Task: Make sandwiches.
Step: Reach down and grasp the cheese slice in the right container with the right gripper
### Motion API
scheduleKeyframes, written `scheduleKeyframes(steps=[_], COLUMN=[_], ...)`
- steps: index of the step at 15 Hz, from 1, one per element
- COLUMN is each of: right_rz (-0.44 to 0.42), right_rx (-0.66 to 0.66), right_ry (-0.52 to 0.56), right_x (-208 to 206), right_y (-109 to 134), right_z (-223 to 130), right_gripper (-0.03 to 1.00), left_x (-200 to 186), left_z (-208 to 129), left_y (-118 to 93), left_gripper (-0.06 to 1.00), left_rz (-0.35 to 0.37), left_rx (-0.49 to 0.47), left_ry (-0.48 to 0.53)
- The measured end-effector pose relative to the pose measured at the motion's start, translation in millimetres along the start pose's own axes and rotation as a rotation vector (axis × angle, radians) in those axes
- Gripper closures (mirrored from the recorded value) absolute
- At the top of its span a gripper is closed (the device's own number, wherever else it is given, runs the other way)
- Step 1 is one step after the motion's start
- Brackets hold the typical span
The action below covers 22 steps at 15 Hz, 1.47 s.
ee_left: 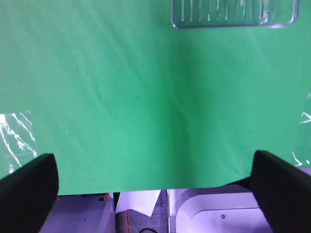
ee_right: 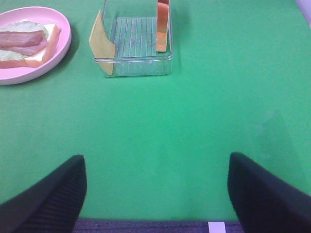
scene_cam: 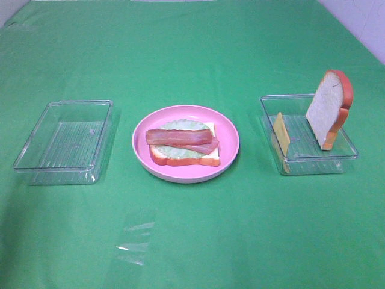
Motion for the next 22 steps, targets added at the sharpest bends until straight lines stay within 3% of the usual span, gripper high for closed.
scheduleKeyframes(steps=[2, 5, 9, 14, 22], right_rz=[0.000, 0.000, 0.000, 0.000, 0.003], right_rx=[0.000, 0.000, 0.000, 0.000, 0.000], right_ry=[0.000, 0.000, 0.000, 0.000, 0.013], right_x=[0, 0, 0, 0, 1], right_y=[0, 0, 0, 0, 0], right_z=[0, 0, 0, 0, 1], right_gripper=[0.19, 0.19, 0.19, 0.19, 0.19], left_x=[-22, -46, -39, -31, -29], left_z=[-48, -107, -168, -195, -199], left_y=[8, 19, 30, 35, 36], left_gripper=[-0.05, -0.05, -0.05, -0.05, -0.05], left_rz=[-0.021, -0.042, -0.065, -0.084, -0.084], left_rx=[0.002, 0.014, 0.018, 0.020, 0.020], left_ry=[-0.139, -0.428, -0.645, -0.794, -0.810])
Point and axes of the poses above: a point on each arm's last joint axis where the gripper is mounted, x pointing out along that axis toward the gripper, y along the wrist's bending axis when the last joint is at zero, z = x × y, the point moved 1 cm from there along x, pointing out along that axis toward the gripper, and after that the axes turned 8 degrees about -x, right-handed, at the moved point
